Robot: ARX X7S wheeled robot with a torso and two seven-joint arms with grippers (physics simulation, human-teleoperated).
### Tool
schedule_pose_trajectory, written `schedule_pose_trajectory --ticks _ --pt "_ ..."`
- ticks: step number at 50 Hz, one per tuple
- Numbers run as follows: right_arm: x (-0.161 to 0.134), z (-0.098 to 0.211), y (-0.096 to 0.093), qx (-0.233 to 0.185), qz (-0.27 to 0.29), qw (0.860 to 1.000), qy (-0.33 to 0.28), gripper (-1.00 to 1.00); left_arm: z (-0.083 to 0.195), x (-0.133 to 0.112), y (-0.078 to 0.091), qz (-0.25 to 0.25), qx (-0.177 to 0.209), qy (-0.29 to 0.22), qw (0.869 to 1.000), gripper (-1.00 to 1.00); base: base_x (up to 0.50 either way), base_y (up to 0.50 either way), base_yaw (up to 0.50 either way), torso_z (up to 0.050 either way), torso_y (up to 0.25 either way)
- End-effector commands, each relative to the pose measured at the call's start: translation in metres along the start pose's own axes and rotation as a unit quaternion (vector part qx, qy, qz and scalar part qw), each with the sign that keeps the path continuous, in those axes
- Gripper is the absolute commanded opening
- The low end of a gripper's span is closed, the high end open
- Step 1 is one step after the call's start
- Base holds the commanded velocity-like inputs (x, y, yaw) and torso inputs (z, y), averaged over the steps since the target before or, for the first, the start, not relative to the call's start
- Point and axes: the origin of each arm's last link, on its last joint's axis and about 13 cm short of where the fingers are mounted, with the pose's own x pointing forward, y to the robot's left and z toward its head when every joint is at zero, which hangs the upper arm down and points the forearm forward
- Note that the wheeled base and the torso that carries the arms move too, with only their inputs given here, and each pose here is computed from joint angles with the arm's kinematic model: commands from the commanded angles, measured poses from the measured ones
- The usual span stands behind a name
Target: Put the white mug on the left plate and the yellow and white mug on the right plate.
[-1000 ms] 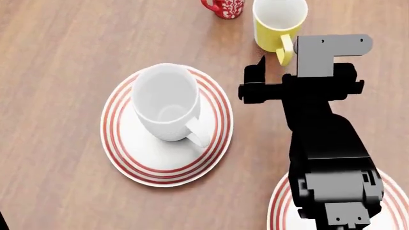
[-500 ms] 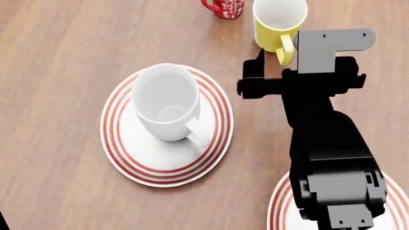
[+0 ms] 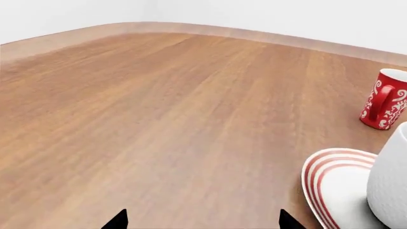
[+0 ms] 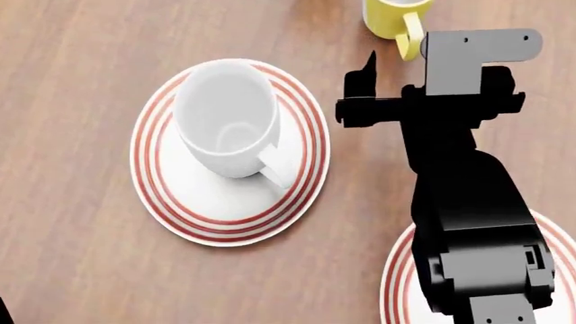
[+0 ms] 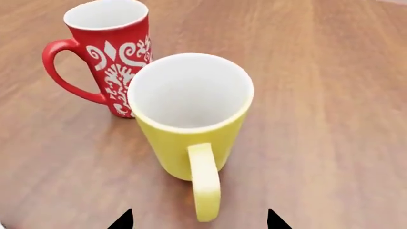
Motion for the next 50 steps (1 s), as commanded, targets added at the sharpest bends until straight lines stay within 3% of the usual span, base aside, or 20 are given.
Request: schedule_pose_trajectory --ticks 1,16,44,45,50 --pt "0.0 0.005 -0.002 0.001 -0.006 1.0 -0.011 1.0 0.0 0.0 0.0 -0.002 0.001 0.002 1.0 1.0 0.0 0.0 0.0 0.0 0.0" --pt "0.002 0.032 -0.003 -0.008 -0.012 1.0 -0.028 1.0 0.0 0.001 0.0 -0.002 0.002 0.001 1.0 1.0 0.0 0.0 0.0 0.0 0.0" --pt "0.025 0.019 -0.007 -0.004 -0.015 1.0 0.016 1.0 0.0 -0.001 0.0 -0.007 0.002 0.002 1.0 1.0 0.0 0.0 0.0 0.0 -0.05" --pt "0.025 0.019 -0.007 -0.006 -0.013 1.0 0.016 -1.0 0.0 -0.001 -0.001 -0.007 0.002 0.001 1.0 1.0 0.0 0.0 0.0 0.0 0.0" --pt "0.022 0.018 -0.007 -0.008 -0.003 1.0 0.009 -1.0 0.0 -0.001 -0.001 -0.007 0.002 0.002 1.0 1.0 0.0 0.0 0.0 0.0 0.0"
